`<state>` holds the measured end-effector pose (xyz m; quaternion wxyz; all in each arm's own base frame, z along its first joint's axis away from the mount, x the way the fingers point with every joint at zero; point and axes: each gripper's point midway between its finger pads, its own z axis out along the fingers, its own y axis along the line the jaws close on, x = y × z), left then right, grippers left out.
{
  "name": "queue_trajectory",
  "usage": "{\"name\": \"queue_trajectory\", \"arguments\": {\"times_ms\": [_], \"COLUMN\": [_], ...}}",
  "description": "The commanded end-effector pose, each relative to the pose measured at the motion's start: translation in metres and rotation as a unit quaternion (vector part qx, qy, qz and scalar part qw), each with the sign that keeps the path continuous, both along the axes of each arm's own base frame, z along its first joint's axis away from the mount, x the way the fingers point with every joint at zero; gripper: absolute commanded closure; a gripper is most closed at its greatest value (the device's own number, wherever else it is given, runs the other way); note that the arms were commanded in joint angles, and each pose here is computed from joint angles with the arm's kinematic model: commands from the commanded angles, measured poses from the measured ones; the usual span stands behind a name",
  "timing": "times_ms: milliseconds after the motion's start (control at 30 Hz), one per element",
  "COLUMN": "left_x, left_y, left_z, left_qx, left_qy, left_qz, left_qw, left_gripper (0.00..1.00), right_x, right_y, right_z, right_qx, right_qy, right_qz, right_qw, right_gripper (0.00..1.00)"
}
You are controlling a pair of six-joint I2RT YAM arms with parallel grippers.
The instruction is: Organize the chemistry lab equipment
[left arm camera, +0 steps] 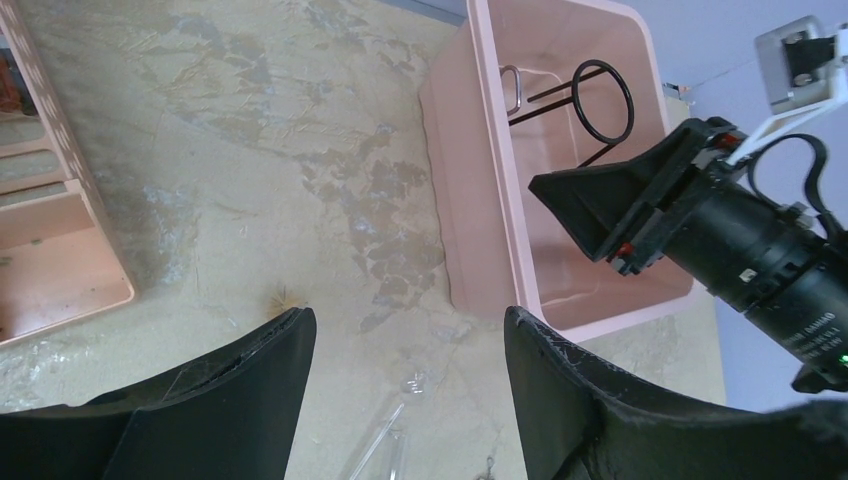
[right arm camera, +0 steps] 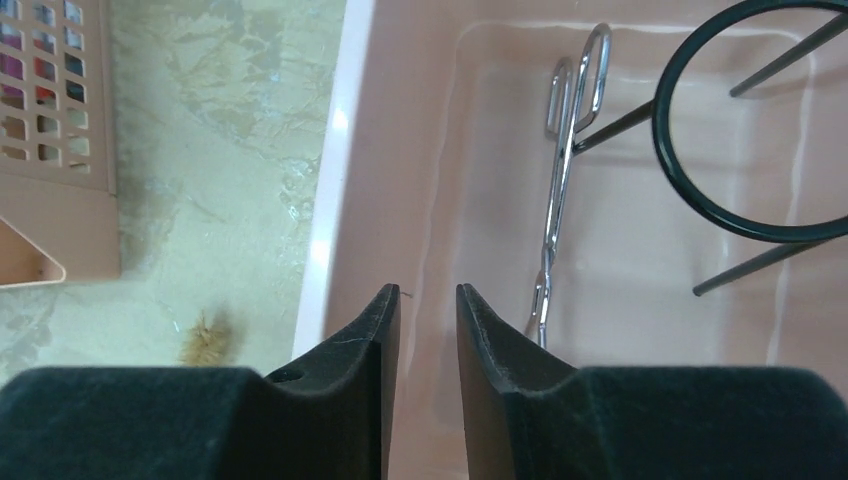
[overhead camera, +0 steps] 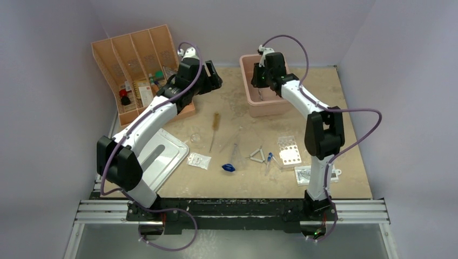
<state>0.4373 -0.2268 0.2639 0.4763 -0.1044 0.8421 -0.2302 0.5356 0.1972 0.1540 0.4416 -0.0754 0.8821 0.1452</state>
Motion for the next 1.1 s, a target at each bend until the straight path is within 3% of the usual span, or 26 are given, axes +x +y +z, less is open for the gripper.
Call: {"name": "queue_trajectory", "arguments": {"times_ms": [0,233,400,567,633,767,967,1067], "left_x": [0.003,0.000,-0.005,-0.018,-0.023,-0.033,-0.047,-0.052], "left_y": [0.002,0.004,0.015,0.043,0.055,0.070,0.038,0.024], "left_z": [0.025,0.026,0.019,-0.004,-0.011,-0.027,-0.067,-0.095], "left_qx": [-0.001,0.000,0.022,0.075,0.092,0.108,0.126,0.143], "left_qy": [-0.030,-0.032,-0.022,0.007,0.014,0.028,0.056,0.089], "left_qz": [-0.005,-0.004,0.008,0.046,0.062,0.076,-0.007,-0.028], "left_qw": [1.000,0.999,0.999,0.996,0.994,0.991,0.990,0.985], "left_gripper": [0.32,0.32,0.30,0.25,0.19,0.17,0.45,0.51], "right_x": [0.004,0.004,-0.008,-0.036,-0.052,-0.084,-0.114,-0.118], "right_y": [-0.009,-0.020,-0.021,-0.012,0.000,0.031,0.058,0.050], "right_z": [0.058,0.047,0.079,0.116,0.120,0.117,0.092,0.087], "right_qx": [0.025,0.006,0.018,0.044,0.058,0.055,0.081,0.104], "right_qy": [-0.061,-0.041,-0.062,-0.086,-0.084,-0.074,-0.028,-0.012], "right_qz": [-0.033,-0.061,-0.056,-0.014,0.008,0.043,0.029,-0.016], "right_qw": [0.997,0.997,0.996,0.995,0.995,0.995,0.996,0.994], "right_gripper": [0.69,0.55,0.44,0.40,0.40,0.39,0.42,0.44]}}
